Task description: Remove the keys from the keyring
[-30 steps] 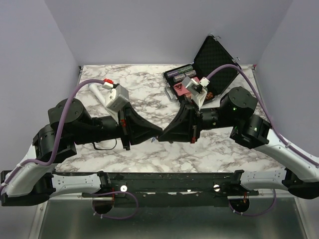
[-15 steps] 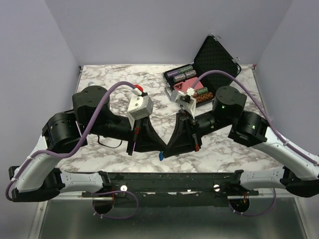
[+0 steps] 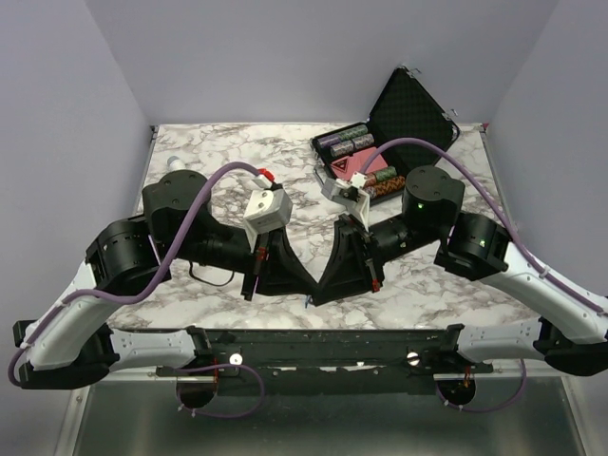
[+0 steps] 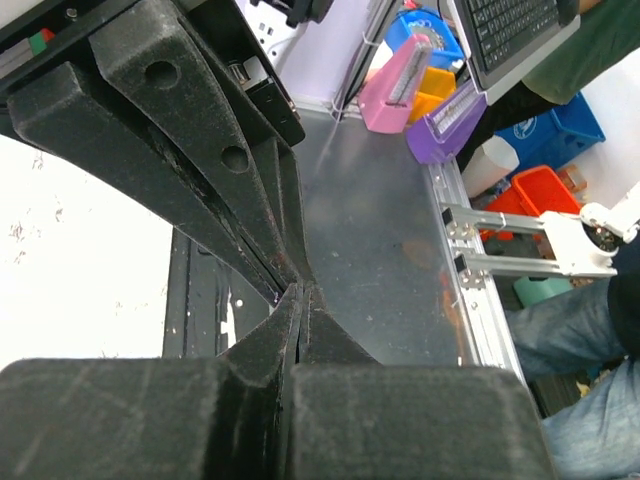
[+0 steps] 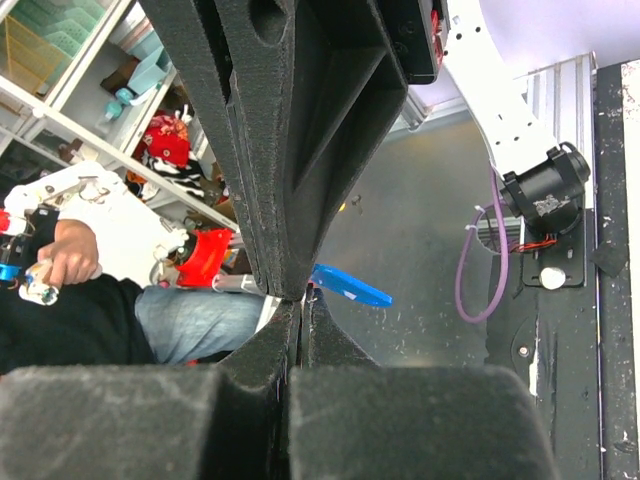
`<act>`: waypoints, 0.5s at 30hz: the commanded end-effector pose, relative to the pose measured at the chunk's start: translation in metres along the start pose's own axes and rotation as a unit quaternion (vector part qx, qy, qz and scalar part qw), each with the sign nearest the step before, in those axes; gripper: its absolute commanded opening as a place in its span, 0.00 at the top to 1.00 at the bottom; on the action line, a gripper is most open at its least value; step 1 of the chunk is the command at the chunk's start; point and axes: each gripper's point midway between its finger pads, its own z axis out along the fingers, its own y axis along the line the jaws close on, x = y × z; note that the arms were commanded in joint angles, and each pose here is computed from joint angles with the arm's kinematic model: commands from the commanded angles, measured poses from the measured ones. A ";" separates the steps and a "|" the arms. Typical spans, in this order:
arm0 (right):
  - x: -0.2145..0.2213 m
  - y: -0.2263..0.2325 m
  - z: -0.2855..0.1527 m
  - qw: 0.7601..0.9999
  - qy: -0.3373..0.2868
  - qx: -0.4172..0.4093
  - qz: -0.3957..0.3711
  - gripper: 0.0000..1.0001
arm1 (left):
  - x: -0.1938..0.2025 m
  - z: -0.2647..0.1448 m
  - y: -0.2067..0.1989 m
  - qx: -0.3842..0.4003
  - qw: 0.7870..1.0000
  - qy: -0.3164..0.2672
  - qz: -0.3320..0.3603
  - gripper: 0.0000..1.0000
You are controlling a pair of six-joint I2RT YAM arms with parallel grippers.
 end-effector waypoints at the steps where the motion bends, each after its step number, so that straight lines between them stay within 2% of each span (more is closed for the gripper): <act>1: -0.046 -0.006 -0.004 0.993 -0.091 0.042 -0.060 0.99 | 0.014 0.004 -0.003 0.008 0.999 0.006 -0.039 1.00; 6: -0.054 -0.008 -0.009 0.989 -0.117 0.063 -0.066 0.99 | -0.008 -0.011 0.008 -0.051 0.995 -0.081 -0.026 1.00; 11: -0.057 -0.010 -0.015 0.985 -0.139 0.078 -0.069 0.99 | -0.026 -0.029 0.005 -0.075 0.986 -0.149 -0.021 1.00; 15: -0.063 -0.010 -0.020 0.980 -0.163 0.092 -0.073 0.99 | -0.034 -0.041 0.021 -0.126 0.970 -0.204 -0.044 1.00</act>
